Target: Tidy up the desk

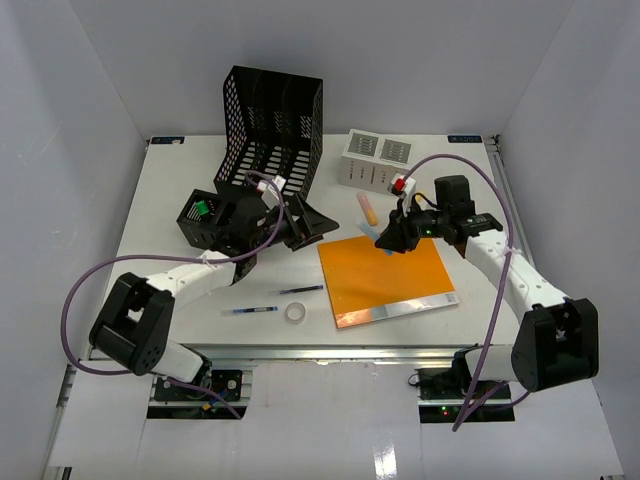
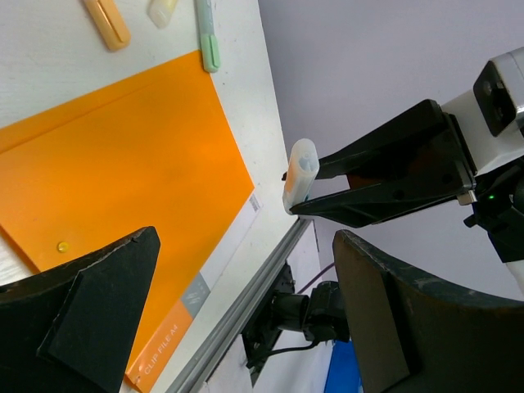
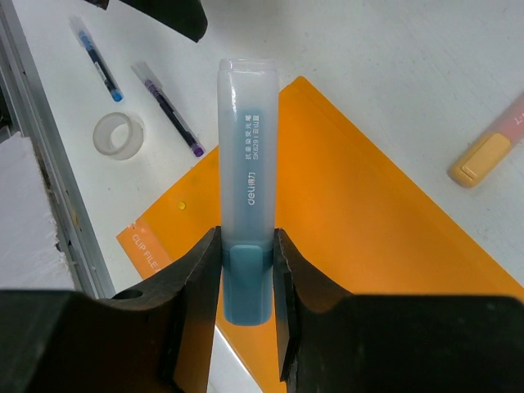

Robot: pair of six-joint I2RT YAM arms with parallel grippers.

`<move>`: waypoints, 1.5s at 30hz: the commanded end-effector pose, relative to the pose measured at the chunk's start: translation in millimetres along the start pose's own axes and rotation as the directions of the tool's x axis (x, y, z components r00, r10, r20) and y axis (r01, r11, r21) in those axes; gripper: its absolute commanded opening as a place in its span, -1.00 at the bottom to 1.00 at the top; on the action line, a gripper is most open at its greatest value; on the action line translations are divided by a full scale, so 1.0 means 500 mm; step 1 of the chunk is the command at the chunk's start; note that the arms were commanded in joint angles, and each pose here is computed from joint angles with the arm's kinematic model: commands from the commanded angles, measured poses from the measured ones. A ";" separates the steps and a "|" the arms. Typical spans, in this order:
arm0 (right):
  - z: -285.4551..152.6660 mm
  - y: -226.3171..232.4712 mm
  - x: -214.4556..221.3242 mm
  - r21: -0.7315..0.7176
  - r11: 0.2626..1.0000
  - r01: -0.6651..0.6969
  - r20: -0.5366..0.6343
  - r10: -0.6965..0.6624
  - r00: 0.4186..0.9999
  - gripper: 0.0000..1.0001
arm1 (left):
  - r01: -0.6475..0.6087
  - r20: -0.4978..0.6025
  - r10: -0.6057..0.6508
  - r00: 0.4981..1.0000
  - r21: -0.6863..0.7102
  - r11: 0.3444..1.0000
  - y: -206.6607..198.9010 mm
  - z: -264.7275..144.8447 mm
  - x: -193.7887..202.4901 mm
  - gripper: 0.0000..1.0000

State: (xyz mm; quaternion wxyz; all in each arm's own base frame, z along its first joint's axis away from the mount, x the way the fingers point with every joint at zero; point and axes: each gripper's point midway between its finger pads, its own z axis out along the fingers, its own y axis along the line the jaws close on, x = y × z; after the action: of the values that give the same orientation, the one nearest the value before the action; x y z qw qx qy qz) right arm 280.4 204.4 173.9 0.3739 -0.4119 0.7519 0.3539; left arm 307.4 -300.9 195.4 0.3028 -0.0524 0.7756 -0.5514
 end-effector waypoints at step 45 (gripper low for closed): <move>-0.019 0.009 0.034 -0.014 0.999 0.043 0.086 -0.041 0.995 -0.84 | -0.033 -0.106 0.039 0.994 0.055 0.998 -0.076 0.178 0.087 0.06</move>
State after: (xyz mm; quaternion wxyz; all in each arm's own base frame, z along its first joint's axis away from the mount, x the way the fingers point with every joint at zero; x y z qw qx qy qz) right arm 262.1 188.0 156.2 0.3898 -0.4045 0.7420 0.3659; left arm 308.7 -397.5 173.2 0.2622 -0.0122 0.7923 -0.5508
